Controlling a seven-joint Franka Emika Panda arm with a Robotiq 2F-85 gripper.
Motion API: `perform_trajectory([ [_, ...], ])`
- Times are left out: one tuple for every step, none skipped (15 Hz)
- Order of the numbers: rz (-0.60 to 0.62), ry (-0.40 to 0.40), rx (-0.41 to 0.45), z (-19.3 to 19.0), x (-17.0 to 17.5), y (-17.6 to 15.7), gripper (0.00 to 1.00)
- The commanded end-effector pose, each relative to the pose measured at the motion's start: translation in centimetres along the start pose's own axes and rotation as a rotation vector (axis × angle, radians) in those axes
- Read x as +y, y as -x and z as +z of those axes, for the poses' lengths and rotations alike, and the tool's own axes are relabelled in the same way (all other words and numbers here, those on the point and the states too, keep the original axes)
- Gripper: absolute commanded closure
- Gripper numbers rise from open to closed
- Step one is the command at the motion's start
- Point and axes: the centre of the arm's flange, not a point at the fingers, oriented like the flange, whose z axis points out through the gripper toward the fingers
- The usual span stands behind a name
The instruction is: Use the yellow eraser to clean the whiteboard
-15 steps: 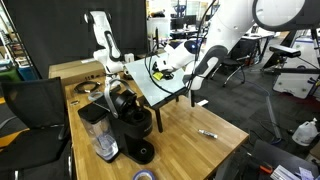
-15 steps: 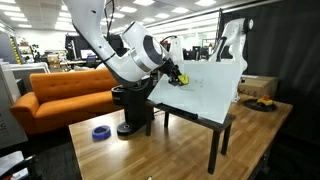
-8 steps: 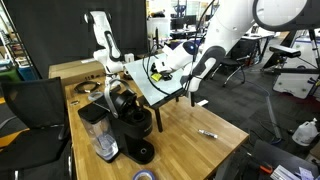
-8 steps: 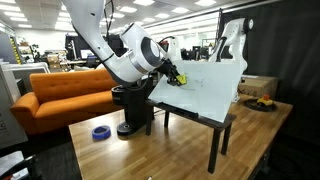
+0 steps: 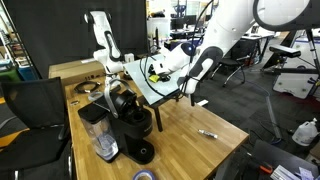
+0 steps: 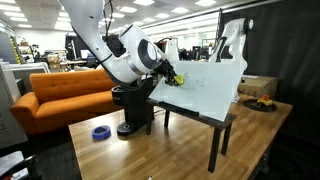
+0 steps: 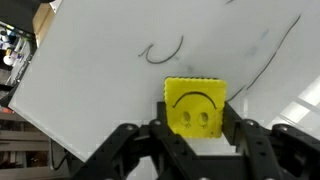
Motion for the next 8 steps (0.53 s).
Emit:
perform_trajectory([
  [-0.019, 0.02, -0.015, -1.1, -5.2, -5.0, 0.71],
  [-0.011, 0.013, -0.02, -1.3, -5.2, -5.2, 0.71],
  [0.003, 0.006, -0.027, -1.6, -5.2, -5.4, 0.71],
  [0.019, -0.001, -0.032, -2.0, -5.2, -5.4, 0.71],
  [0.036, -0.006, -0.042, -2.3, -5.2, -5.5, 0.71],
  [0.049, -0.015, -0.052, -2.6, -5.2, -5.7, 0.71],
  [0.064, -0.022, -0.061, -2.9, -5.3, -5.8, 0.71],
  [0.077, -0.028, -0.065, -3.1, -5.3, -6.0, 0.71],
])
